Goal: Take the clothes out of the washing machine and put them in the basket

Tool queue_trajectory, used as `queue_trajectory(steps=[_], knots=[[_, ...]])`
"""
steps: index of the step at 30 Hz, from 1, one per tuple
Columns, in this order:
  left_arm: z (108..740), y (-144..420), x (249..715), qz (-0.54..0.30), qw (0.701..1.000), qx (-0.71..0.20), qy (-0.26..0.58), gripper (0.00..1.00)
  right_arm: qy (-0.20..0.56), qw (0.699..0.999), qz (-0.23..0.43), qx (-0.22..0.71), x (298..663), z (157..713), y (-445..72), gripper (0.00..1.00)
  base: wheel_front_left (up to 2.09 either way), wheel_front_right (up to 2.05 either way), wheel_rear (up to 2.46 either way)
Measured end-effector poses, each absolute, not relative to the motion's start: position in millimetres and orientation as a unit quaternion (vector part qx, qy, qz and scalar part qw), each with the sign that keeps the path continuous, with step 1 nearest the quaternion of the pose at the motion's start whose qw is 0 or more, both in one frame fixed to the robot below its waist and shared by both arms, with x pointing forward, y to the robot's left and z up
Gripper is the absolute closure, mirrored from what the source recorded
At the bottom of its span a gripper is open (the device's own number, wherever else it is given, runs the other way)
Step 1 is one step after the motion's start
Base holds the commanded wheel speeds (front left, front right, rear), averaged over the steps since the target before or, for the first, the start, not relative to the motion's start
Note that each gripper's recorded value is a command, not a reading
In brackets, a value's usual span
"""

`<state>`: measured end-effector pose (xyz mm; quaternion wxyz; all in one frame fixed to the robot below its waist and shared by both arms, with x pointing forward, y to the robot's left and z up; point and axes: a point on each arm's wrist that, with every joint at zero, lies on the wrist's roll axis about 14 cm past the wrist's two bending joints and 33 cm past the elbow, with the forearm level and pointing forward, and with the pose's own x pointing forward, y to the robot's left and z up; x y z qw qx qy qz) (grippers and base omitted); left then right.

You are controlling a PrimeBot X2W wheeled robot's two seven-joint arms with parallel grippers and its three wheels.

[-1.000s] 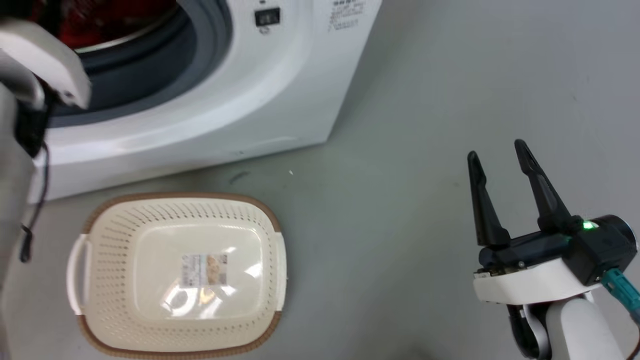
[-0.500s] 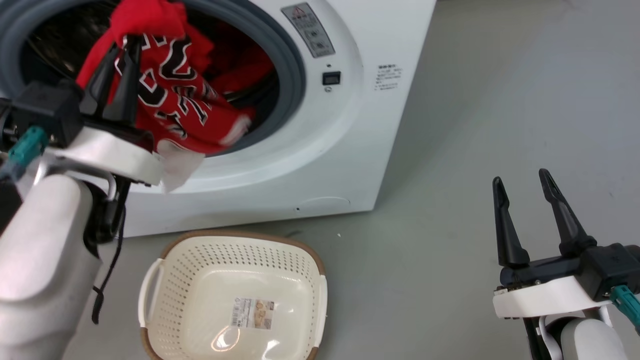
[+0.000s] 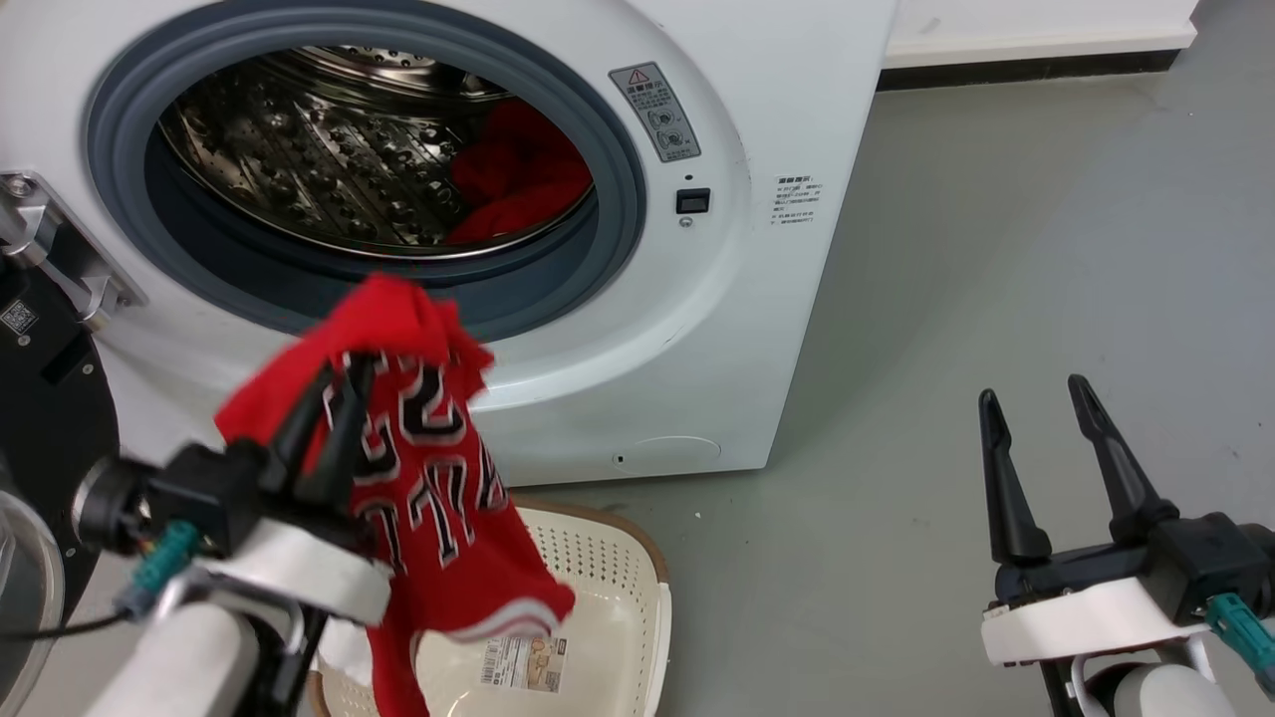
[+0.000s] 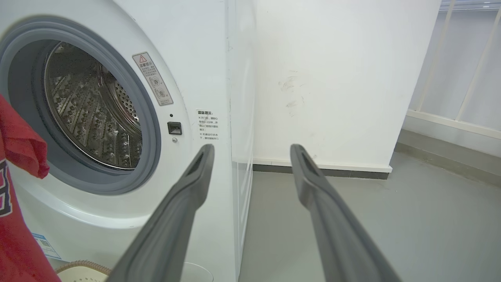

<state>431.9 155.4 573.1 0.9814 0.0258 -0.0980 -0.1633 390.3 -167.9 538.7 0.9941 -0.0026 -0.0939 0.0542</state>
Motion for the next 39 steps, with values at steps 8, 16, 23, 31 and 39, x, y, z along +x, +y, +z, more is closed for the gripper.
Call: queue_trajectory(steps=[8, 16, 23, 31, 39], knots=[[470.9, 152.6, 416.3, -0.164, 0.985, 0.001, 0.049, 1.0, -0.072, 0.996, 0.056, -0.002, 393.5, 523.4, -166.8, 0.0, 0.0, 0.0, 0.0], [365.1, 159.7, 417.0, -0.168, 0.966, 0.018, 0.197, 1.0, -0.043, 0.998, 0.048, -0.01, 410.4, 500.2, -173.0, 0.0, 0.0, 0.0, 0.0], [289.8, 150.1, 424.3, -0.185, 0.939, 0.032, 0.29, 1.0, -0.007, 0.999, 0.034, -0.016, 429.4, 469.1, -184.7, 0.0, 0.0, 0.0, 0.0], [213.7, 151.0, 423.6, -0.193, 0.903, 0.057, 0.38, 1.0, 0.047, 0.999, 0.006, -0.024, 437.5, 425.5, -205.9, 0.0, 0.0, 0.0, 0.0], [168.1, 143.9, 415.1, -0.198, 0.876, 0.079, 0.432, 1.0, 0.074, 0.997, -0.011, -0.026, 438.7, 404.2, -219.1, 0.0, 0.0, 0.0, 0.0]])
